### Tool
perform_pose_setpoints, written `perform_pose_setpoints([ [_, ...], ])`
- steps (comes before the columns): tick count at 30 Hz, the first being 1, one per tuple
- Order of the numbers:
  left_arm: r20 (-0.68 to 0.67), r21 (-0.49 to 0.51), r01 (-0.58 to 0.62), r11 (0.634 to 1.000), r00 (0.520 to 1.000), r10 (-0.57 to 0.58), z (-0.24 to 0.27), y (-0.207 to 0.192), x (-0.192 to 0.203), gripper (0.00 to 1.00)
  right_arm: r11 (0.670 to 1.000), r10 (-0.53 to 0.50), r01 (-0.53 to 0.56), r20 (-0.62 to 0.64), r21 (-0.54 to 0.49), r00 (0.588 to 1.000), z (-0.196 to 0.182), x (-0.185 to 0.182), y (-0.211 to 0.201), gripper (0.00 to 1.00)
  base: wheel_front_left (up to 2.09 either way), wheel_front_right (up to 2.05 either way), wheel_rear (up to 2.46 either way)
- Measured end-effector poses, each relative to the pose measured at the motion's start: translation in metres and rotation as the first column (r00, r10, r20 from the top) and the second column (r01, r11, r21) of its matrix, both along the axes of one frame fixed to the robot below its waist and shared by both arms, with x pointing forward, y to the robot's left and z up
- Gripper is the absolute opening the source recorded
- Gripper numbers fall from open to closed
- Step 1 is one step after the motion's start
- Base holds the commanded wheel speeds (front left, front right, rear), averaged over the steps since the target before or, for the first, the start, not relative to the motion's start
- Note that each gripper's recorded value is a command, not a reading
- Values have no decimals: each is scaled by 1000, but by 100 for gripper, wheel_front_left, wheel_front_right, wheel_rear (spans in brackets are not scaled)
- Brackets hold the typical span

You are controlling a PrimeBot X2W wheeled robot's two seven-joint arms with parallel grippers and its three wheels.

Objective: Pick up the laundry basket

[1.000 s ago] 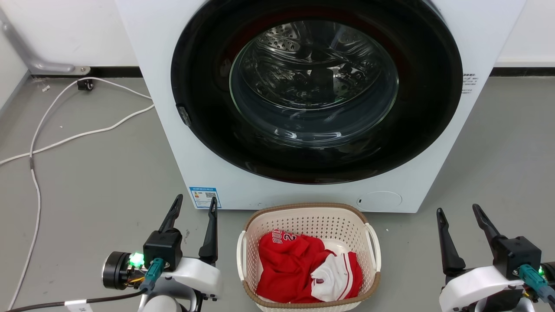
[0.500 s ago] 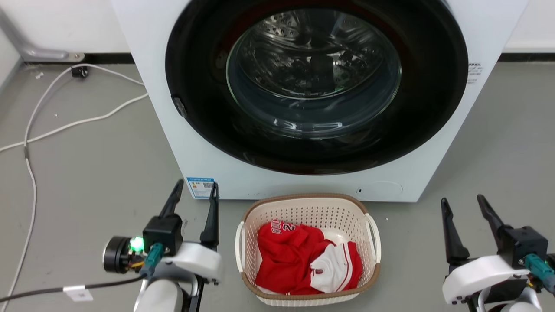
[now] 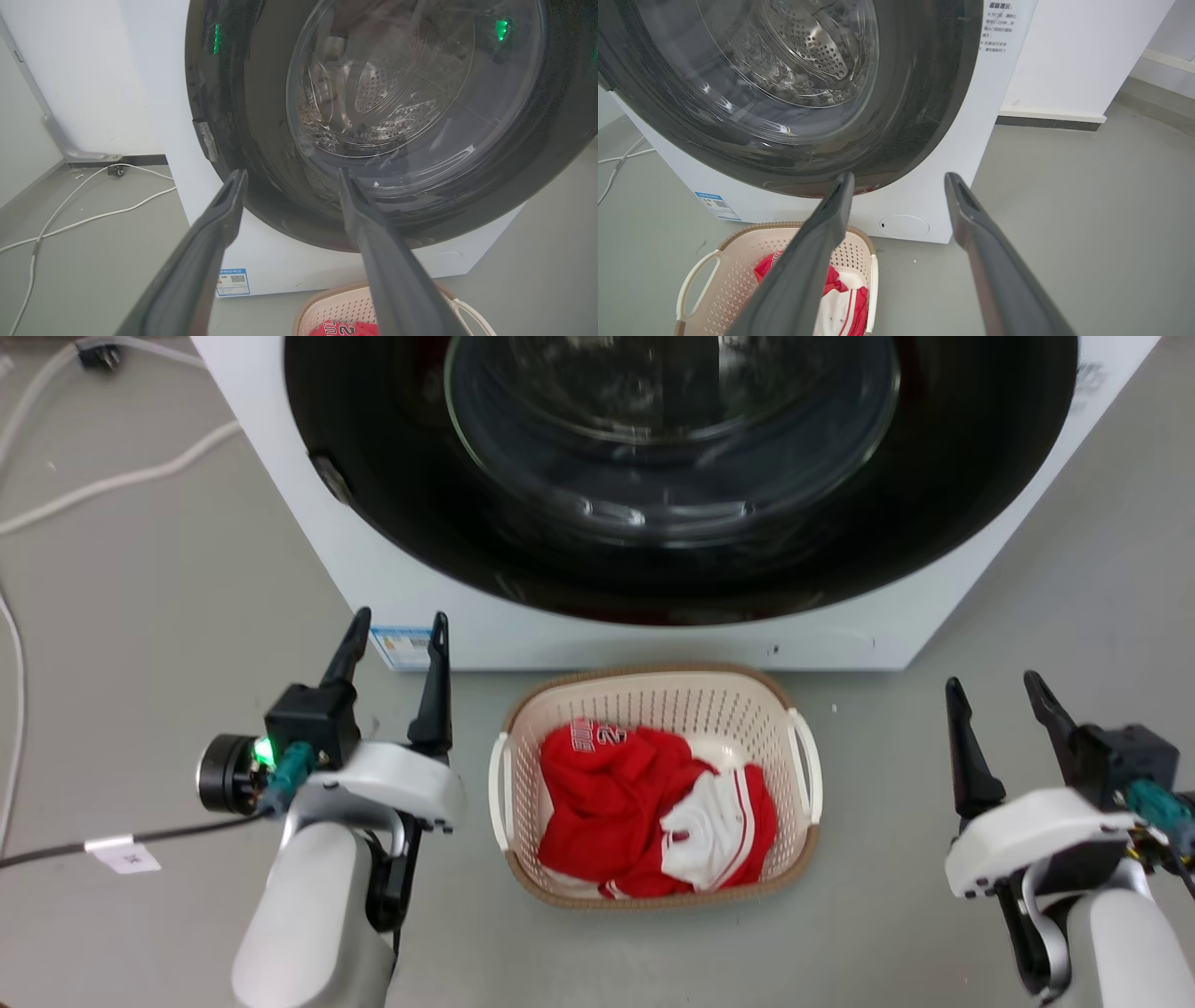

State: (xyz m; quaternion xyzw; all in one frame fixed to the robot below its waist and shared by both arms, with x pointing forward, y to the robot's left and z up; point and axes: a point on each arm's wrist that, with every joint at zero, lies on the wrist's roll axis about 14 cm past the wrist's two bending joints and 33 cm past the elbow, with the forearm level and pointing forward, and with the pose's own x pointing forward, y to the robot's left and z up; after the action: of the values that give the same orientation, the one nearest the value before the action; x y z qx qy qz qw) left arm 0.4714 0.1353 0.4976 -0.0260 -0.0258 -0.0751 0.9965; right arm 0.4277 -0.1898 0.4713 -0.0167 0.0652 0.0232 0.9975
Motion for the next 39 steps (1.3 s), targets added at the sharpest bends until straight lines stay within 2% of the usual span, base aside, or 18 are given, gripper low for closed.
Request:
perform_pose_setpoints([
  [6,-114,-14,10,1000,993,-11,-44,0,28,100,1000,6,-7,-133,-1,991,-42,23,2,100,0,0,0],
  [11,-223,-6,22,1000,975,-23,-87,1,50,100,1000,23,-22,-263,4,965,-84,41,8,100,0,0,0],
  [16,-357,-11,40,999,933,-41,-135,-1,63,100,999,51,-43,-413,28,909,-131,50,19,100,0,0,0],
  [22,-504,-28,47,999,862,-54,-183,-1,74,100,997,81,-59,-567,58,820,-178,55,29,100,0,0,0],
  [26,-598,-30,54,998,799,-61,-214,-3,78,100,996,94,-68,-639,65,763,-204,59,33,100,0,0,0],
  [32,-734,-55,89,995,672,-100,-257,-17,74,100,994,108,-82,-732,70,673,-240,59,37,100,0,0,0],
  [39,-852,-78,111,991,509,-125,-298,-21,57,100,991,125,-104,-799,79,588,-270,56,42,100,0,0,0],
])
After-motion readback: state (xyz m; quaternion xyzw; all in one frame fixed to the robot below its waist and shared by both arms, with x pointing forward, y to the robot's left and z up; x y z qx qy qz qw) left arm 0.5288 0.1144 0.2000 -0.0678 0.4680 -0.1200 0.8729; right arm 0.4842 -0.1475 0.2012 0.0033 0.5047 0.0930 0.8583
